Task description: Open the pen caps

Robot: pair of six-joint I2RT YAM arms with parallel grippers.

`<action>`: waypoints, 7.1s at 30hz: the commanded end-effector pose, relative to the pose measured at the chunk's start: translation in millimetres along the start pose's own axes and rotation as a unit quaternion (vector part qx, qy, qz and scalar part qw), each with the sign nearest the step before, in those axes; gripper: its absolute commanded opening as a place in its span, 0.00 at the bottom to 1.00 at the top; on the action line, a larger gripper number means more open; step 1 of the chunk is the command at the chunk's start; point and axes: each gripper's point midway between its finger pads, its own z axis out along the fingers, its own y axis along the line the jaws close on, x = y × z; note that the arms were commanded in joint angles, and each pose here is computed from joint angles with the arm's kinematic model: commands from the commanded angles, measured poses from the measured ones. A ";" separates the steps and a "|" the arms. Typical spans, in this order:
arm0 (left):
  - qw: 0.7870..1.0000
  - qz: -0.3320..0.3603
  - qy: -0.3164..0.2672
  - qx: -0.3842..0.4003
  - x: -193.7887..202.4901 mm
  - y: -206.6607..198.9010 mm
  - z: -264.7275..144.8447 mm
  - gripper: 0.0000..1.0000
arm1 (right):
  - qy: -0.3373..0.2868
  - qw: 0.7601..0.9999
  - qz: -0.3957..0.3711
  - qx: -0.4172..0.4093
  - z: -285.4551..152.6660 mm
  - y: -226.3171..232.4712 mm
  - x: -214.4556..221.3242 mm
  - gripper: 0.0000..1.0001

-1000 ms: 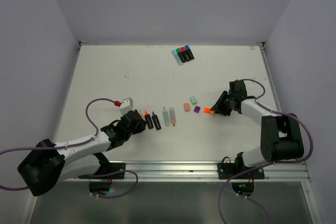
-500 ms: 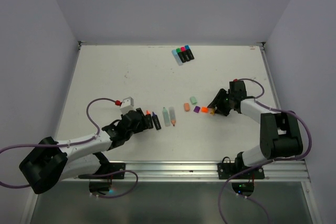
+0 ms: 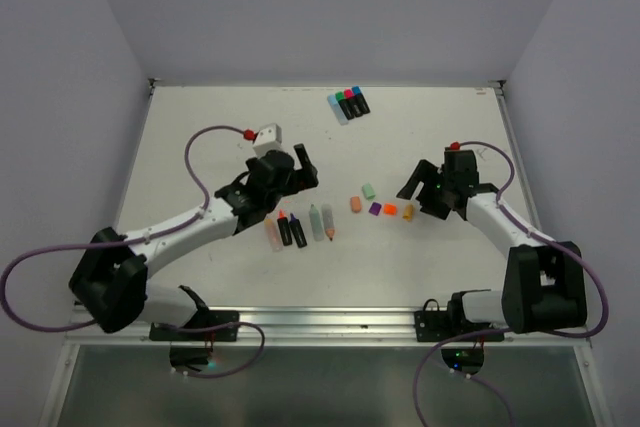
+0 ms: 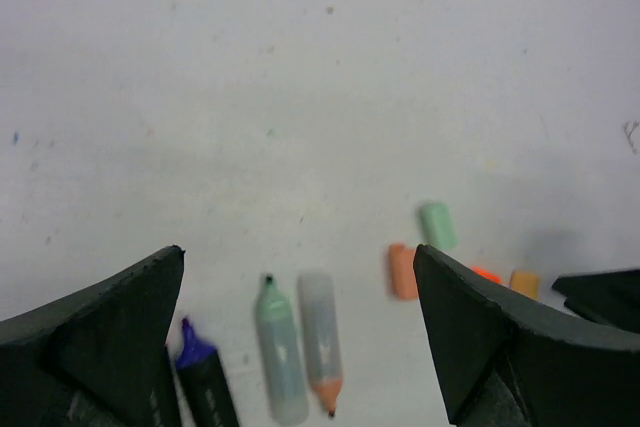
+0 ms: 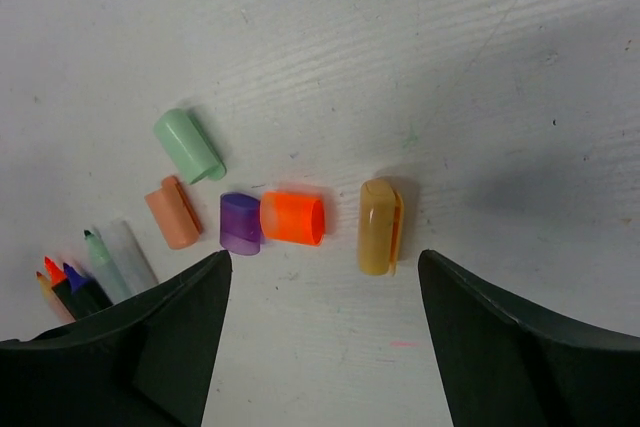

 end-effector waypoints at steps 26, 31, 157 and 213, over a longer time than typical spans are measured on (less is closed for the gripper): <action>0.992 0.080 -0.063 -0.073 -107.0 -72.7 265.4 0.86 | -0.034 0.996 -0.087 0.013 -19.7 25.7 -14.3 0.81; 0.994 0.058 -0.069 -0.053 -102.3 -65.4 257.2 0.82 | -0.065 0.992 -0.105 -0.022 -12.3 46.5 -33.3 0.81; 0.986 -0.070 0.084 0.129 -42.7 -6.0 3.6 0.81 | -0.089 0.899 -0.405 -0.144 65.3 248.6 -32.8 0.00; 0.914 -0.219 0.177 0.291 -1.3 -53.0 -23.5 0.44 | -0.064 0.862 -0.411 -0.288 -58.4 218.8 132.0 0.00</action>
